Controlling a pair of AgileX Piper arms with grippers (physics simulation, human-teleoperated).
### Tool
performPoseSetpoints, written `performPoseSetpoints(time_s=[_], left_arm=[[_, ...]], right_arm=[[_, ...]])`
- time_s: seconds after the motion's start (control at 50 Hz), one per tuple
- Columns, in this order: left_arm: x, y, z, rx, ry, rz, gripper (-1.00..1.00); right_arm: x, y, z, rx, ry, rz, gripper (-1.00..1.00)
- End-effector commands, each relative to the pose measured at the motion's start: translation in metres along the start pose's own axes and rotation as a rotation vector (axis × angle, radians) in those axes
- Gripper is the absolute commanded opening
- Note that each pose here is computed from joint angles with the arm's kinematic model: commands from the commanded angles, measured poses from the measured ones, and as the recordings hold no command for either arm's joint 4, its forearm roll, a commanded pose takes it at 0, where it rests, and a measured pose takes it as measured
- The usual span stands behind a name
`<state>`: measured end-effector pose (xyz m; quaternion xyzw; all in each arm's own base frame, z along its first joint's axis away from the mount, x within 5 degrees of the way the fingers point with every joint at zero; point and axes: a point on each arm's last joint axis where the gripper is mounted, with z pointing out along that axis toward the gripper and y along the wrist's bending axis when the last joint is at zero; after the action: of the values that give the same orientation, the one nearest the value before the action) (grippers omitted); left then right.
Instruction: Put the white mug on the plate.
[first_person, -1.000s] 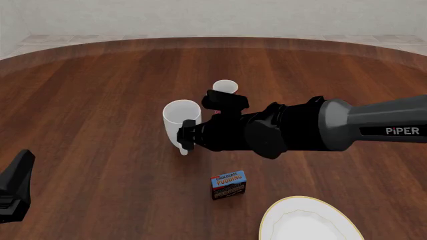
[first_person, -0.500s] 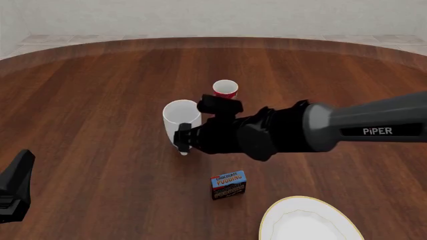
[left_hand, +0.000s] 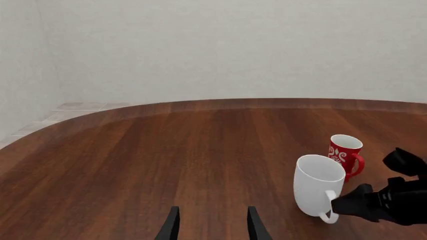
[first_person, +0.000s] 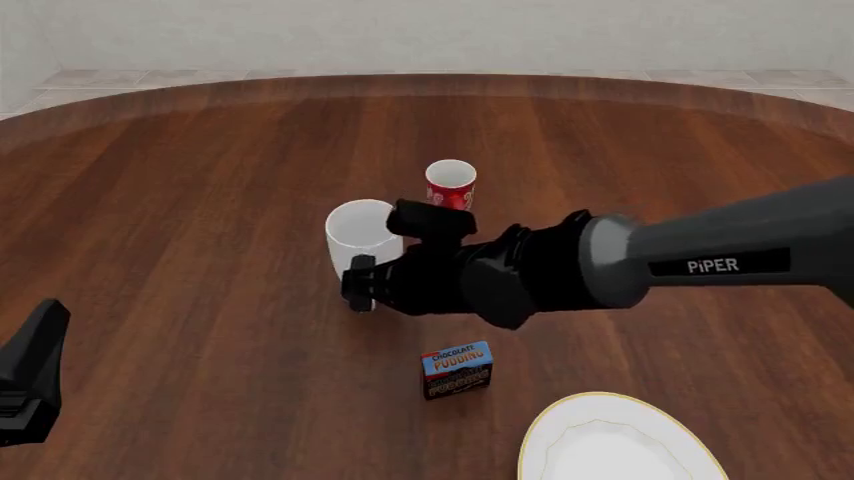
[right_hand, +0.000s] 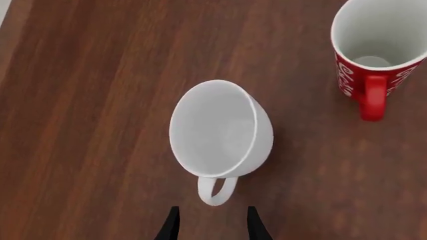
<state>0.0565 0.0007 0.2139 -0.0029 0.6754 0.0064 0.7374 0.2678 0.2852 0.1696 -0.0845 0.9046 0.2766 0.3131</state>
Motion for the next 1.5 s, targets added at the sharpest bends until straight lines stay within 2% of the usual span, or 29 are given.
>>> performPoseSetpoints(time_s=[0.02,0.42,0.5,1.5], left_arm=[[0.0,0.0,0.0,0.0,0.0,0.0,1.0],[0.0,0.0,0.0,0.0,0.0,0.0,1.0],[0.0,0.0,0.0,0.0,0.0,0.0,1.0],[0.0,0.0,0.0,0.0,0.0,0.0,1.0]], right_arm=[[0.004,0.0,0.006,-0.002,0.005,0.009,1.0],[0.01,0.0,0.02,-0.001,0.017,0.017,1.0],[0.017,-0.003,0.024,0.002,0.027,0.019,1.0],[0.012,0.0,0.04,0.009,0.032,0.011,1.0]])
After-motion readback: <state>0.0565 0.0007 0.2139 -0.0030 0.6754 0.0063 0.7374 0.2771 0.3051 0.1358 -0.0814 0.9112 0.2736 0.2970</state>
